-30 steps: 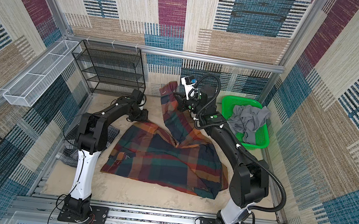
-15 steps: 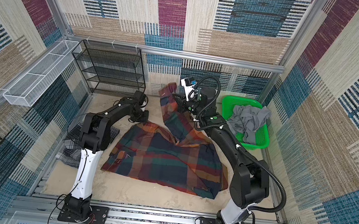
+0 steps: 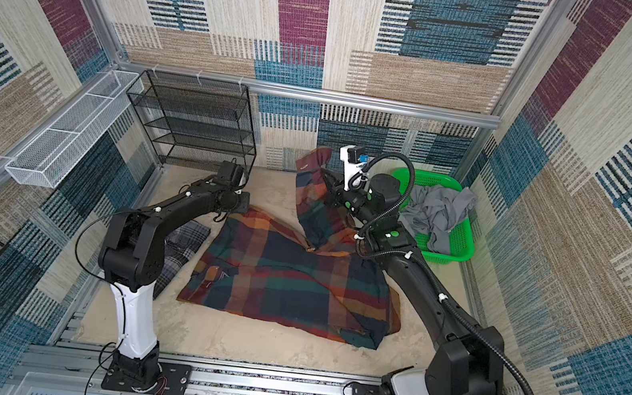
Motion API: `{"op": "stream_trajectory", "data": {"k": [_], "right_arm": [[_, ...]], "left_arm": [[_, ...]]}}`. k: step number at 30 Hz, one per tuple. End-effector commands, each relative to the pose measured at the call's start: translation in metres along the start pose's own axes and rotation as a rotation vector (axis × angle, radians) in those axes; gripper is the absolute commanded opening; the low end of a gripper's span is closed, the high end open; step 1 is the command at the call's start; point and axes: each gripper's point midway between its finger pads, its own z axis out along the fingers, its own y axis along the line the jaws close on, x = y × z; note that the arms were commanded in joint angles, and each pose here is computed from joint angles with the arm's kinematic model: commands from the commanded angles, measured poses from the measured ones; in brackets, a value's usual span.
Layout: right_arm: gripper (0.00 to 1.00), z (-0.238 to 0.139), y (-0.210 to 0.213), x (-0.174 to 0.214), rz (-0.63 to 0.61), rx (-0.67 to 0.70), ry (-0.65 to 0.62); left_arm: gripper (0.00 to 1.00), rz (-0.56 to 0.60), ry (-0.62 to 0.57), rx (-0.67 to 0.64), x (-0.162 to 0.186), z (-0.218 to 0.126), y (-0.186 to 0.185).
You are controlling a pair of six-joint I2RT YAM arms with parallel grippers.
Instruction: Fold and stack the long sleeve shirts
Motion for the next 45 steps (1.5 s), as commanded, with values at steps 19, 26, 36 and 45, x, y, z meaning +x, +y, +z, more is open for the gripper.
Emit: {"op": "stream_trajectory", "data": {"k": [19, 26, 36, 45], "right_arm": [[0.00, -0.159, 0.013, -0.007, 0.125, 0.189, -0.143], [0.00, -0.199, 0.025, 0.015, 0.199, 0.195, -0.074], [0.00, -0.237, 0.024, 0.046, 0.323, 0.280, 0.035], [0.00, -0.259, 0.023, 0.092, 0.503, 0.342, 0.154]], "left_arm": [[0.00, -0.310, -0.495, 0.001, 0.038, -0.096, 0.025], [0.00, -0.389, -0.453, 0.026, 0.071, -0.103, 0.031], [0.00, -0.427, -0.403, 0.040, 0.108, -0.118, 0.040], [0.33, -0.483, -0.357, 0.046, 0.139, -0.128, 0.050]]}}
